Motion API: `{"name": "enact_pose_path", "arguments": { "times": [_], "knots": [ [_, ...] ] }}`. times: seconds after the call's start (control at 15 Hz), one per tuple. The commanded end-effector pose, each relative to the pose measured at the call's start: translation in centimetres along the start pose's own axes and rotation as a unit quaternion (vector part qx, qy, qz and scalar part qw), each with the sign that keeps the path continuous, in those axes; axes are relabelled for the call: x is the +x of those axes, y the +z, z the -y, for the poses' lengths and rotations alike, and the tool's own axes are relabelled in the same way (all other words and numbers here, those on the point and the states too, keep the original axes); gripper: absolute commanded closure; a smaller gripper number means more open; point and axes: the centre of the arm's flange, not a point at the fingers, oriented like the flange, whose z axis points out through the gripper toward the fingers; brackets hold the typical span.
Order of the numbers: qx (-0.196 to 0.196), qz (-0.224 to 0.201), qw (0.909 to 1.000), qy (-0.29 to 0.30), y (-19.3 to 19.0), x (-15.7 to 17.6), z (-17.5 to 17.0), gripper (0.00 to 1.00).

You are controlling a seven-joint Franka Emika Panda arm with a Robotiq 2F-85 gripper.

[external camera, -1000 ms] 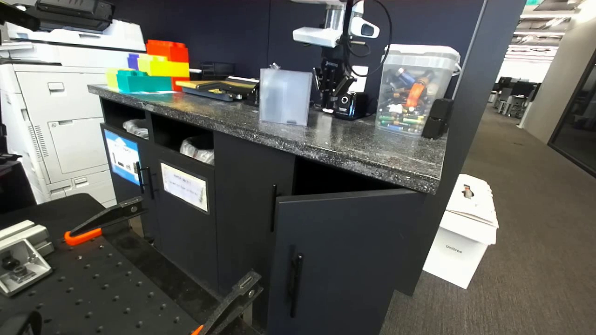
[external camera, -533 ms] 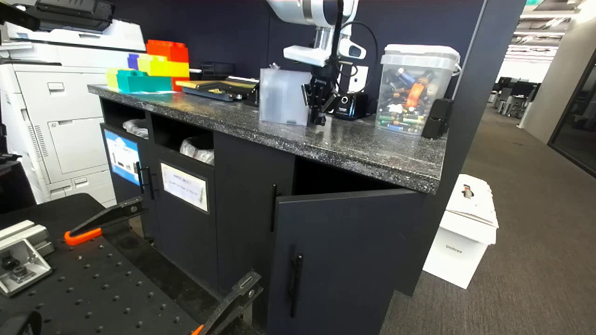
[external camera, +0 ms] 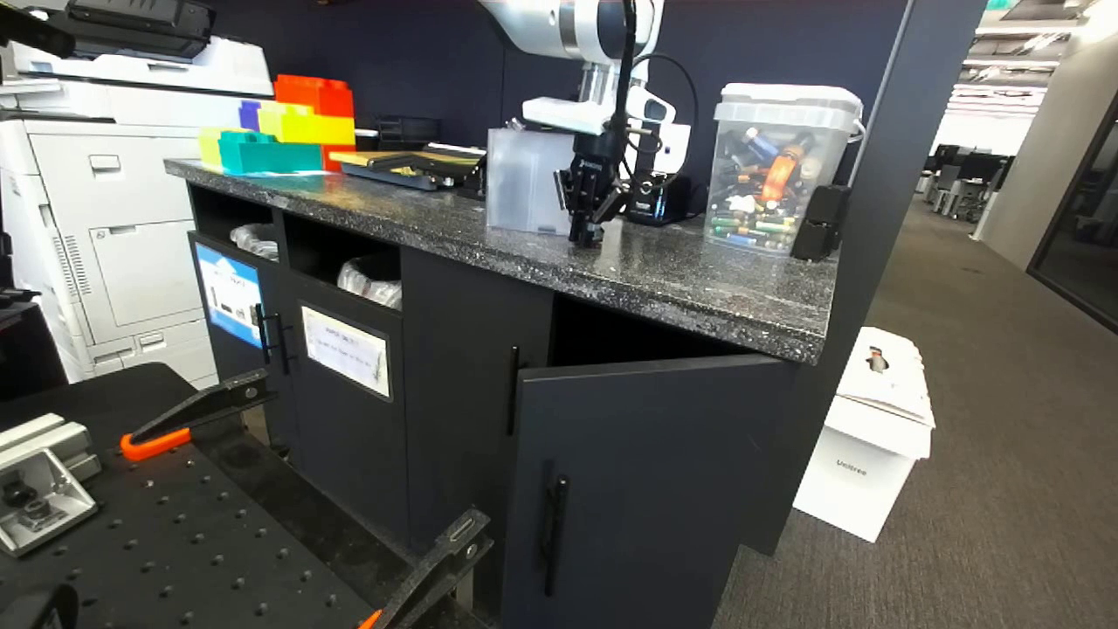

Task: Move the small black object to the left

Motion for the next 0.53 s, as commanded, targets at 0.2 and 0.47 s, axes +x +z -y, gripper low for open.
{"name": "enact_pose_path", "arguments": {
  "times": [0.2, 0.47],
  "knots": [
    [-0.030, 0.040, 0.9975, -0.050, -0.6, -7.7, -2.1, 0.27],
    [-0.025, 0.060, 0.9963, -0.057, -0.1, -1.4, -0.4, 0.01]
  ]
}}
